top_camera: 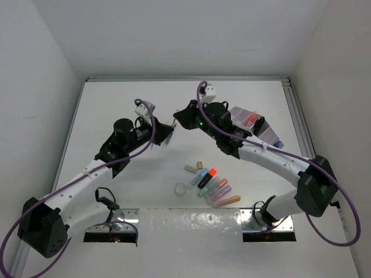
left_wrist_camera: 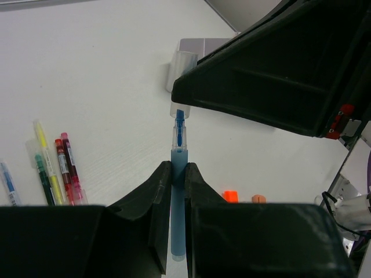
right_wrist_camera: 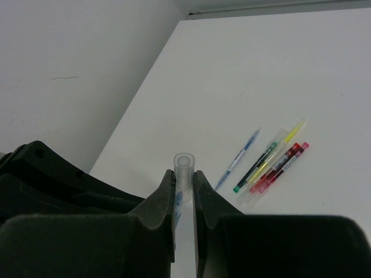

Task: Sort the stationery into containers
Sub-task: Close the pen cap on the pen.

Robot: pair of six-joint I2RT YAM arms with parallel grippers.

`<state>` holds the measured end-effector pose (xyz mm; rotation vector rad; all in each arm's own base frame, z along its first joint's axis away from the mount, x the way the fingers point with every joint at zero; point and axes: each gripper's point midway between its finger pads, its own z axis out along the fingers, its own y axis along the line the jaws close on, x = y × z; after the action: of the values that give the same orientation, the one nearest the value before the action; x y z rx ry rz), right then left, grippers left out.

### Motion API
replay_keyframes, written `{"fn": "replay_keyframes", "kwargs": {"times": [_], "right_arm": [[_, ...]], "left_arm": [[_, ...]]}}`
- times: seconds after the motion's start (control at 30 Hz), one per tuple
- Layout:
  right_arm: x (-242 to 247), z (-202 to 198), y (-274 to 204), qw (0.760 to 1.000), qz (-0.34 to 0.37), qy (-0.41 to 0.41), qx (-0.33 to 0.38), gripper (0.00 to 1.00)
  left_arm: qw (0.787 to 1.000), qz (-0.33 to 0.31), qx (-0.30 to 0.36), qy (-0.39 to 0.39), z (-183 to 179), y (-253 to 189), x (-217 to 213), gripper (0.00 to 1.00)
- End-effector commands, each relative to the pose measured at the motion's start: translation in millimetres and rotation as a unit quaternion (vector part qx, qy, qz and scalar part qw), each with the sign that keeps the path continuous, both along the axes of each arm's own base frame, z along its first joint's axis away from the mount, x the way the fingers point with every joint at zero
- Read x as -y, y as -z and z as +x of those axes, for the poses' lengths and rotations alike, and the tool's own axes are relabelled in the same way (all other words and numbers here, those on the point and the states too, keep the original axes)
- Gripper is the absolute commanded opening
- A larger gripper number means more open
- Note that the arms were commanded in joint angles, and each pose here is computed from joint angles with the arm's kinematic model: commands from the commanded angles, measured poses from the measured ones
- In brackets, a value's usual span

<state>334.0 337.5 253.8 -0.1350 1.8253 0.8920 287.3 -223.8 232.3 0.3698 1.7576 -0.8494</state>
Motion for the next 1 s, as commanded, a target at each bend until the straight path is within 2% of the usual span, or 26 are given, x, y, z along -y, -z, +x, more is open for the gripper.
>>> {"fn": "replay_keyframes", "kwargs": {"times": [0.0,0.3,0.53,0.77,0.97], "right_arm": [[-6.1,-2.5,-10.2,1.000,0.028,-0.010,0.008,0.00],[-15.4,-10.1,3.0,0.999,0.034,-0.023,-0.012,0.00],[-16.6,-20.9,20.9,0.998,0.027,-0.045,-0.017,0.00],[-19.9,-43.8,32.3,0.995,0.004,-0.097,0.021,0.00],[-25.0,-70.0,61.1,0.989,-0.032,-0.142,0.024,0.00]], "left_arm": [[0.999,-0.015,0.037,-0.002,5.9,-20.0,1.3,0.00],[0.999,-0.016,0.046,-0.014,11.7,-22.5,-0.8,0.00],[0.994,-0.047,0.094,-0.037,25.0,-54.6,-8.1,0.00],[0.984,-0.098,0.147,0.031,11.5,-91.4,3.5,0.00],[0.971,-0.132,0.191,0.052,10.1,-124.8,-0.5,0.00]]}}
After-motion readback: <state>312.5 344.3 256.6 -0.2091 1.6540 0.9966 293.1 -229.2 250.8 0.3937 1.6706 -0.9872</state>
